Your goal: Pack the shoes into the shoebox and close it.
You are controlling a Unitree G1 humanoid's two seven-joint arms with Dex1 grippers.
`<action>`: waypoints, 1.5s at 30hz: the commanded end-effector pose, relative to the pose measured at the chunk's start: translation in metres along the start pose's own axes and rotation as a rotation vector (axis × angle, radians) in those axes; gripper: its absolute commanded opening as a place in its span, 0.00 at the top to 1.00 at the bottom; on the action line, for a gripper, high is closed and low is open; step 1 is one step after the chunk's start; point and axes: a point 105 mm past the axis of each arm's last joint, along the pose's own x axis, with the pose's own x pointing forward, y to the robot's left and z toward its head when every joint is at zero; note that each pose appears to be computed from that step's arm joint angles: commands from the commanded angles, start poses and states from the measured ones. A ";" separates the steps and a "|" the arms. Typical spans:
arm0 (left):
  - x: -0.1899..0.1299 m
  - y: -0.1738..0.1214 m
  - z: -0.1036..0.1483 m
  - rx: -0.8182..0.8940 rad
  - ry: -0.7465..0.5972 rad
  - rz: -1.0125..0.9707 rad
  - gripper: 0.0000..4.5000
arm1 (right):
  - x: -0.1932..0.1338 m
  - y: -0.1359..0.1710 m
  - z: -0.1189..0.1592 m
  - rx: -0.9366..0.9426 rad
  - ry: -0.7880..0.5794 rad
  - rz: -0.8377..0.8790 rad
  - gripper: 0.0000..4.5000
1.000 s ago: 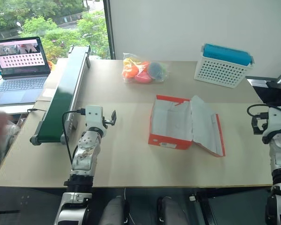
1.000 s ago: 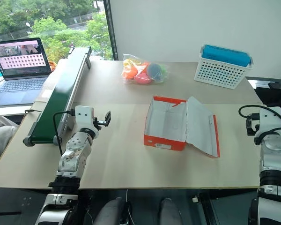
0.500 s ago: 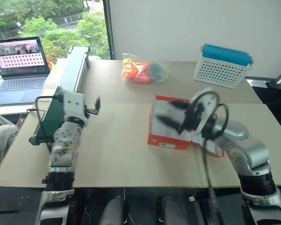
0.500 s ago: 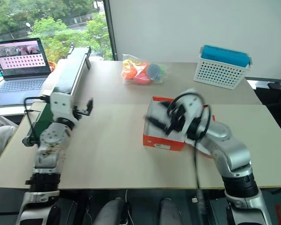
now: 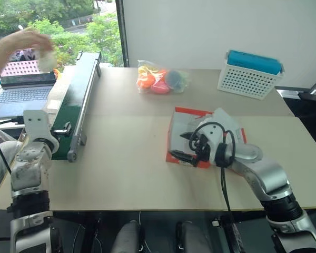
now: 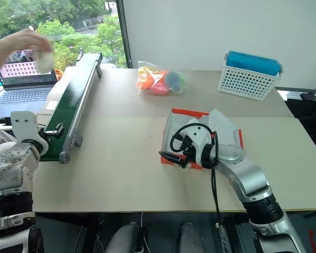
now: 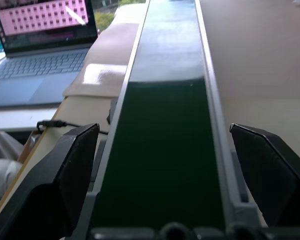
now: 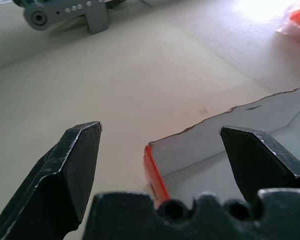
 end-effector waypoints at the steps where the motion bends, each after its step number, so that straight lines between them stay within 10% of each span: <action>1: 0.005 -0.002 0.020 0.009 -0.035 -0.014 0.00 | 0.000 -0.007 0.013 -0.038 -0.051 -0.063 0.01; 45: 0.030 -0.003 0.044 0.006 -0.086 0.018 0.00 | 0.007 -0.018 -0.001 -0.020 -0.020 -0.225 0.01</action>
